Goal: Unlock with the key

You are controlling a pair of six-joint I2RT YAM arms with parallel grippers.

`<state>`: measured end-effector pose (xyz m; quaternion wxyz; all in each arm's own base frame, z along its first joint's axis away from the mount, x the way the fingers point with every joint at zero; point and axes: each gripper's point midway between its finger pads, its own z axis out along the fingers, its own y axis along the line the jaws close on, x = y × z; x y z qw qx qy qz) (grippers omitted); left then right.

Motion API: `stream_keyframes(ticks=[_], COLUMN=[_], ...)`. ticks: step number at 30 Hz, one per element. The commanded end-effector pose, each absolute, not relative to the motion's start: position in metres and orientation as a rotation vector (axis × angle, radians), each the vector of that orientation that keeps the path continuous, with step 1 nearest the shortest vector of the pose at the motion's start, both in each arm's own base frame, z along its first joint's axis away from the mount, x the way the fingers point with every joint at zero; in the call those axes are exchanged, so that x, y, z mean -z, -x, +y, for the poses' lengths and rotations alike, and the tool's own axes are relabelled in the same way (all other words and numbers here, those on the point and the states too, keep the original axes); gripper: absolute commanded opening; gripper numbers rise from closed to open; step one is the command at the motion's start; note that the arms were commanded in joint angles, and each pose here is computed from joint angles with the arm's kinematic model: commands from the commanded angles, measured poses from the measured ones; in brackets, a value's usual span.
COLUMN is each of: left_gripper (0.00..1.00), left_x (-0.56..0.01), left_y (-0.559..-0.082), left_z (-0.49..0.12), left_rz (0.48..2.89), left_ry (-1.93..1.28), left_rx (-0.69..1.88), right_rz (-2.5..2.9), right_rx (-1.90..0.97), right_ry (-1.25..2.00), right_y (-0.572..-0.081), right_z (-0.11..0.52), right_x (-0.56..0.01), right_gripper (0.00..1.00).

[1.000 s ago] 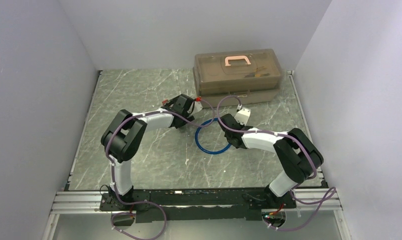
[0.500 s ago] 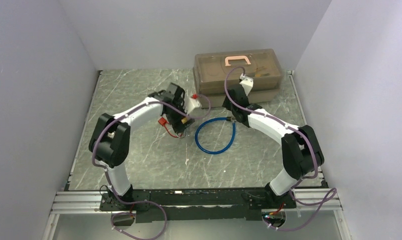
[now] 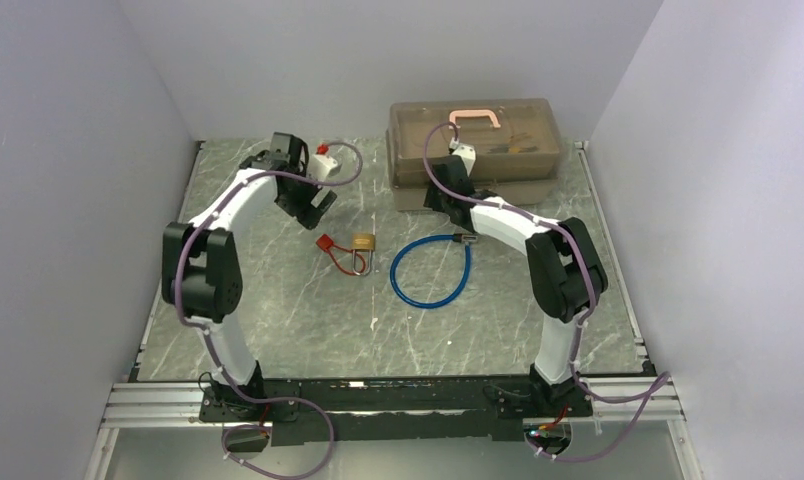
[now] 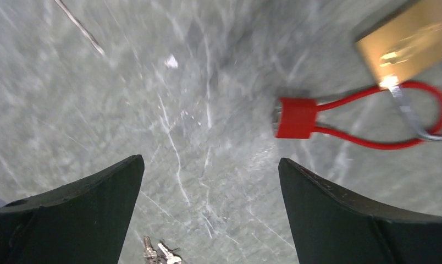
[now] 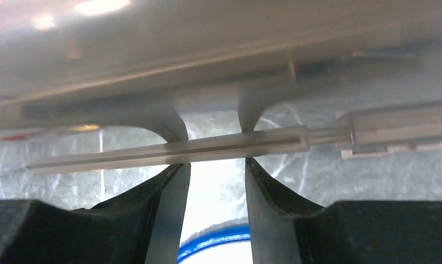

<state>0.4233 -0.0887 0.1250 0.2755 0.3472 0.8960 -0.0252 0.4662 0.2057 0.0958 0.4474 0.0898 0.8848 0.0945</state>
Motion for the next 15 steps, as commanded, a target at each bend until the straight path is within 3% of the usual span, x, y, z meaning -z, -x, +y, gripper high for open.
stream_keyframes(ticks=[1,7,15], left_gripper=[0.99,0.99,0.99], left_x=[-0.086,-0.065,-0.043], left_y=[-0.429,-0.439,-0.427], left_z=[-0.052,-0.033,-0.077], left_rz=[2.515,2.535,2.473], left_ry=[-0.869,-0.853,-1.043], left_rx=[-0.202,-0.375,-0.453], right_rz=[2.090,2.096,2.131], right_rx=[-0.281,-0.272,-0.257], right_ry=[-0.220,-0.218,-0.249], right_y=[-0.505,-0.501,-0.402], right_z=[0.217,0.216,0.195], right_x=[-0.133,-0.136,-0.120], right_gripper=[0.44,0.46,0.53])
